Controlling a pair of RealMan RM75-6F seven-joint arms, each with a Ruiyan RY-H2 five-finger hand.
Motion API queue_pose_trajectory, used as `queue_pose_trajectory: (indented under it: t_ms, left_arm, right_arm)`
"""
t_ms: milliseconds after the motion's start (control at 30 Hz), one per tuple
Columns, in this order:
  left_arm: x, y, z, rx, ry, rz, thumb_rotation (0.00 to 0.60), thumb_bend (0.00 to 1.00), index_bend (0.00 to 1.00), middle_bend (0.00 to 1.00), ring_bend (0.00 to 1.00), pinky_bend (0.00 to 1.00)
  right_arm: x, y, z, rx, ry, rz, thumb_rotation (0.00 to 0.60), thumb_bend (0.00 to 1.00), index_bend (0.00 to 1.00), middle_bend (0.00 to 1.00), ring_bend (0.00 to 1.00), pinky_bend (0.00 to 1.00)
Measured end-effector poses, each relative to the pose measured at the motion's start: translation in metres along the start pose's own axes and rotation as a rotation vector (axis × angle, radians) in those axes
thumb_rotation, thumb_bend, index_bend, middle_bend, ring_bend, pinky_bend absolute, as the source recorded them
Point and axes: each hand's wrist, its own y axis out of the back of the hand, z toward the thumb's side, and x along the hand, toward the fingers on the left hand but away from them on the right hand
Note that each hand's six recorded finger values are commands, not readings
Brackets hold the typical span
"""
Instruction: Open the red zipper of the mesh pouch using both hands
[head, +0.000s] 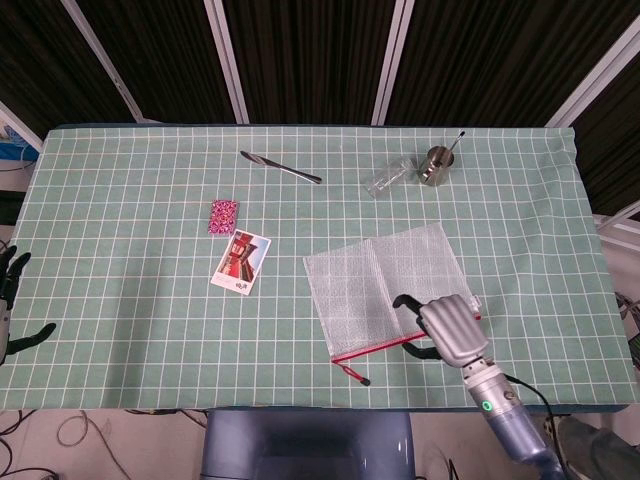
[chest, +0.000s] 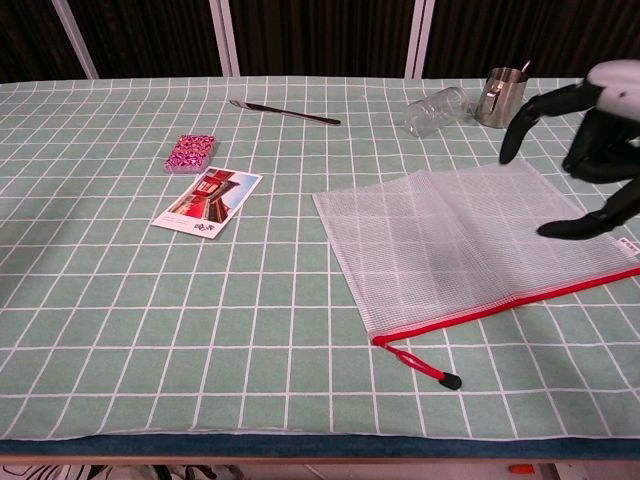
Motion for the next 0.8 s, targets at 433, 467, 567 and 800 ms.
queue_pose_trajectory:
  t_ms: [433,467,567,800]
  left_arm:
    - [0.003,-0.002,0.001,-0.001,-0.005,-0.002,0.600,0.06,0.00,0.00,0.00,0.00]
    - [0.003,-0.003,0.001,-0.001,-0.004,-0.003,0.600,0.06,0.00,0.00,0.00,0.00]
    - [0.003,-0.003,0.001,-0.002,-0.004,-0.007,0.600,0.06,0.00,0.00,0.00,0.00]
    - [0.004,-0.004,0.001,-0.002,-0.004,-0.013,0.600,0.06,0.00,0.00,0.00,0.00]
  right_arm:
    - [-0.025,-0.076,0.057,-0.042,0.006,0.183,0.600,0.31,0.50,1.00,1.00,0.98]
    - [-0.025,-0.081,0.058,-0.042,-0.001,0.192,0.600,0.32,0.51,1.00,1.00,0.98]
    - [-0.026,-0.097,0.056,-0.033,-0.032,0.216,0.600,0.34,0.51,1.00,1.00,0.98]
    - [-0.025,-0.122,0.049,-0.037,-0.106,0.253,0.600,0.36,0.51,1.00,1.00,0.98]
